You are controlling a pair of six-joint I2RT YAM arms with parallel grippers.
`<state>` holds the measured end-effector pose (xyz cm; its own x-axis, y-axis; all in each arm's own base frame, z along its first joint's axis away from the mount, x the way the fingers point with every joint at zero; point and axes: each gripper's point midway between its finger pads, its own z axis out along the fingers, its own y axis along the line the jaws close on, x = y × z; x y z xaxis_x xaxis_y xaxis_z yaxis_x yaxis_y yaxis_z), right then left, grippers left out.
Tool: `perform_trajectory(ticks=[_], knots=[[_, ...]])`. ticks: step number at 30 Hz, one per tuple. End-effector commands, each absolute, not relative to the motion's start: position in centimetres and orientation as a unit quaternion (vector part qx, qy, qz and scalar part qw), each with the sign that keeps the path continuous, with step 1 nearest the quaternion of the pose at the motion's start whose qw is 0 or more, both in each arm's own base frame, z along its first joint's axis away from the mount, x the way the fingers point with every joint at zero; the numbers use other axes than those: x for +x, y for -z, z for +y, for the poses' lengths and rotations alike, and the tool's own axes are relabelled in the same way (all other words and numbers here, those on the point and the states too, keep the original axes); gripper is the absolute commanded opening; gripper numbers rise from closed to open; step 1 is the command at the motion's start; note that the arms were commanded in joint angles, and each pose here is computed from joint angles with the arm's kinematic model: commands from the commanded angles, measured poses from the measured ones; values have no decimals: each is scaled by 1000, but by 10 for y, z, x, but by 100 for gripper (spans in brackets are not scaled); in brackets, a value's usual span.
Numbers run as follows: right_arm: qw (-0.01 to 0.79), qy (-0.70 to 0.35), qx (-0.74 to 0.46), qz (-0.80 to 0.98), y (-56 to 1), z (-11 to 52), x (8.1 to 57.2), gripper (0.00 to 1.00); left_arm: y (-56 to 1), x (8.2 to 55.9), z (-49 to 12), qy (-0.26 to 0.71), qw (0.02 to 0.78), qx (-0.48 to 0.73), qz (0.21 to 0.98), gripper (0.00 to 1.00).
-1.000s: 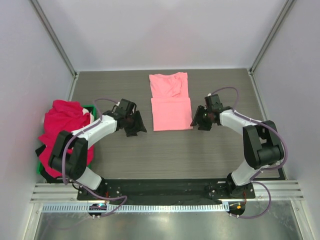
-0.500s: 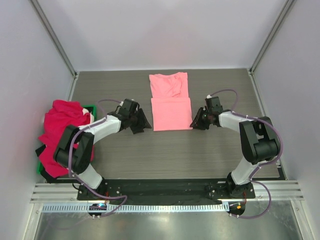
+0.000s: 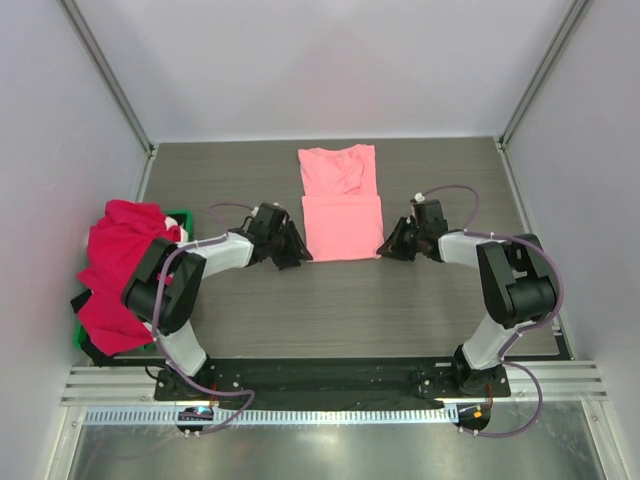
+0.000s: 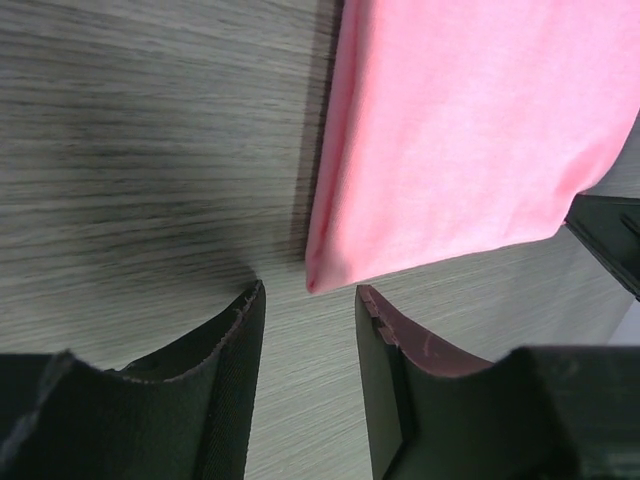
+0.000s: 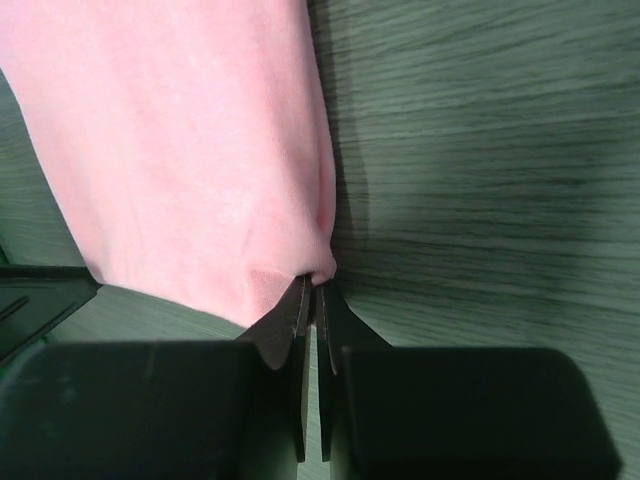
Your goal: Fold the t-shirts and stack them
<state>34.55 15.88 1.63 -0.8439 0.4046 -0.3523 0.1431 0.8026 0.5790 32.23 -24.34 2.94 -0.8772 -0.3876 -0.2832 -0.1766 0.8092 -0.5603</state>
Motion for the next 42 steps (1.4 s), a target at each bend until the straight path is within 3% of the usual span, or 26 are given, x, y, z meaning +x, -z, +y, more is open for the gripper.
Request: perform_trajectory(ticks=[1, 6, 17, 18, 28, 42], knots=[[173, -222, 165, 945, 31, 143, 311, 7, -27, 328, -248, 278, 205, -151, 926, 43], [177, -228, 166, 943, 29, 143, 307, 4, -16, 329, -246, 263, 204, -154, 930, 39], [186, -246, 176, 935, 27, 139, 309, 1, -8, 328, -251, 253, 202, -146, 935, 9], [186, -247, 182, 933, 26, 137, 310, 1, -7, 327, -249, 249, 199, -147, 936, 1], [172, -244, 182, 937, -6, 133, 287, 1, -43, 311, -243, 247, 217, -142, 934, 0], [192, -263, 171, 930, -92, 161, 177, 1, -116, 178, -228, 213, 243, -102, 941, 0]])
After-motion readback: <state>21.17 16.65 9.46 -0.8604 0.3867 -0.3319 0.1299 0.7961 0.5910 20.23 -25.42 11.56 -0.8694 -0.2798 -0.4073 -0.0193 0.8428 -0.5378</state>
